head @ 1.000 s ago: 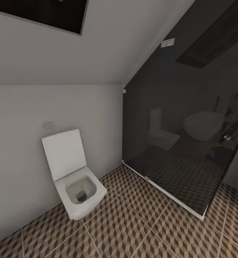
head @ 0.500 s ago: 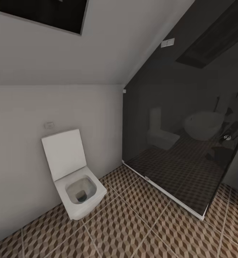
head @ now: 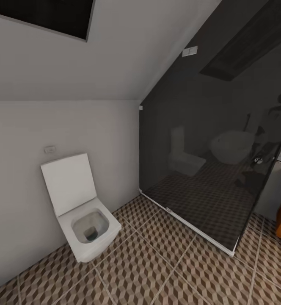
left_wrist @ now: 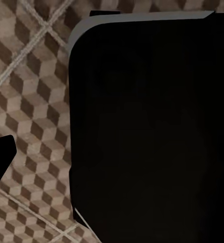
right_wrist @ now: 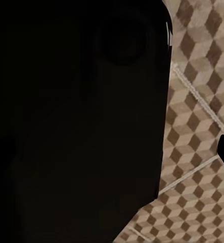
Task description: Take the four mousetraps from the cabinet in the bathroom and place them on the bathroom floor. Make sure all four end up on the same floor surface, and ensure that at least two of them are either under or directly next to the same bathroom sink.
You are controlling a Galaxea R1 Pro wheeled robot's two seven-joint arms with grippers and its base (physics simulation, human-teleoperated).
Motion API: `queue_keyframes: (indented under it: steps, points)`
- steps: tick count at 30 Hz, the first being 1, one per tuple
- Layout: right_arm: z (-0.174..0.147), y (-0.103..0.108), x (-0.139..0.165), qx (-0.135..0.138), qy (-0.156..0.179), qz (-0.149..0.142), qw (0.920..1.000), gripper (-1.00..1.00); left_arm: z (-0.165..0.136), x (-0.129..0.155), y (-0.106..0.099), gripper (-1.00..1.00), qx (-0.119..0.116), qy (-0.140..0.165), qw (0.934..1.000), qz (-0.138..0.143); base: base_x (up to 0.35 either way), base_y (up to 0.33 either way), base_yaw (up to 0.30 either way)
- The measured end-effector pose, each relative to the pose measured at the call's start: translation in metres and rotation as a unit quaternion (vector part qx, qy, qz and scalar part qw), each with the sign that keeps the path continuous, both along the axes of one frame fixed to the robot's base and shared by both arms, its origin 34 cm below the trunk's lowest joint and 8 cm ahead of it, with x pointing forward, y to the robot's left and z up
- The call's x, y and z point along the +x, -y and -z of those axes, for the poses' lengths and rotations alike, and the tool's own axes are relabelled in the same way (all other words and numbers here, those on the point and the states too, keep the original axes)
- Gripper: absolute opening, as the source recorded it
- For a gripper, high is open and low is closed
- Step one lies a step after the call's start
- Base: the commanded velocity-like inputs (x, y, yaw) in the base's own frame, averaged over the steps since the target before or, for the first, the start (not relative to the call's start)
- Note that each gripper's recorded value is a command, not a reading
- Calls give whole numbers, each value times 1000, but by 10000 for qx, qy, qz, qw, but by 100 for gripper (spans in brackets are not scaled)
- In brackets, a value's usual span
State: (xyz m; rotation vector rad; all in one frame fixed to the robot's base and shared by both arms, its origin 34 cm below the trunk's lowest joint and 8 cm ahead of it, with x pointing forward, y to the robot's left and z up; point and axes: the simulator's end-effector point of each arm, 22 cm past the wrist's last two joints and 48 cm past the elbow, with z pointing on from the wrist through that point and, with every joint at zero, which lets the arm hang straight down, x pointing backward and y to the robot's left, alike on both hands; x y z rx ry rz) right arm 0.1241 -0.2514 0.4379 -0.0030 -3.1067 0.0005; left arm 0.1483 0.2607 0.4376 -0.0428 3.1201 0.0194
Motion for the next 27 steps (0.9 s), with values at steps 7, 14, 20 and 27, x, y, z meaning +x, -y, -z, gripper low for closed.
queue_keyframes:
  steps: [7,14,20,27]
  points:
    - [0,1,0,-6,4,33,10000,100,0,1,1,100,-3,7,10000,0,0,0,-237]
    - [0,1,0,-7,11,38,10000,100,0,1,1,100,-1,12,10000,2,0,0,-250]
    - [0,1,3,-8,68,43,10000,100,0,1,1,100,12,13,10000,4,0,0,-253]
    - [0,1,6,-9,125,44,9999,100,0,1,1,100,17,14,10000,4,0,0,-254]
